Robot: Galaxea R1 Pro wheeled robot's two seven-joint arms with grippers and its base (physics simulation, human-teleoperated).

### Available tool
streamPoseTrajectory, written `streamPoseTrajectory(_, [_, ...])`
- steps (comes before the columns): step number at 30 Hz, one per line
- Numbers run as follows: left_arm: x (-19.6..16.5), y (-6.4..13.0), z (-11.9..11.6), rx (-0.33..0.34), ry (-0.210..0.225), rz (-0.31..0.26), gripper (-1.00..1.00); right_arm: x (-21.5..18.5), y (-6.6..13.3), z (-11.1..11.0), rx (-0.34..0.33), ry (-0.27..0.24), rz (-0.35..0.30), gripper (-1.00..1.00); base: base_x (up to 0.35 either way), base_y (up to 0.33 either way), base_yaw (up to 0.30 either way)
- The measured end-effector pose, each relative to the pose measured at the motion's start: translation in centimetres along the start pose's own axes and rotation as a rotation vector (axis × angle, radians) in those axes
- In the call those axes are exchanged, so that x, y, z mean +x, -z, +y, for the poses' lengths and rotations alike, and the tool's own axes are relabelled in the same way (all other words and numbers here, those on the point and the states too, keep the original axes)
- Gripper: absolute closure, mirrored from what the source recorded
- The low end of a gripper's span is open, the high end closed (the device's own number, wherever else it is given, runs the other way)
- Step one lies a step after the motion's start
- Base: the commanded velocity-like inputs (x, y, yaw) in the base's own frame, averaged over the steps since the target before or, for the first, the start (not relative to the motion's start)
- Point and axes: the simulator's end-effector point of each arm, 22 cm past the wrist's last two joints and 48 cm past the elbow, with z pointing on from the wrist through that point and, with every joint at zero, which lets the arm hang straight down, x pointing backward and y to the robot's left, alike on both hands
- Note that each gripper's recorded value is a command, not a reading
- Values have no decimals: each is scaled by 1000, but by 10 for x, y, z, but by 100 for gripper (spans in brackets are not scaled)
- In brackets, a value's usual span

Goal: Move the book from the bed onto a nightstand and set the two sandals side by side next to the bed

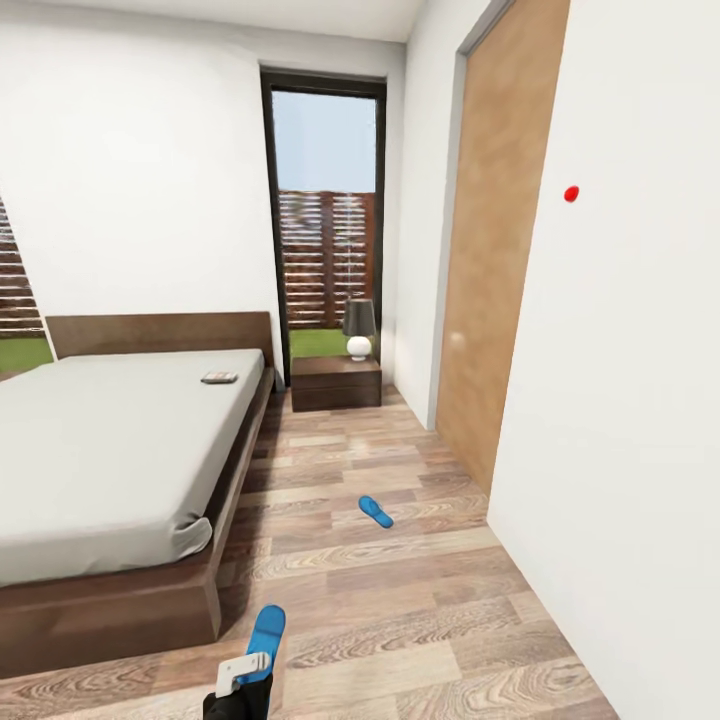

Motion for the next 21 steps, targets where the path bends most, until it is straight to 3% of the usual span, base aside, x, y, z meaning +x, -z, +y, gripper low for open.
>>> streamPoseTrajectory(21, [15, -3, 4, -8, 4, 32, 100, 12, -1, -4, 11, -1, 31, -100, 0, 0, 0])
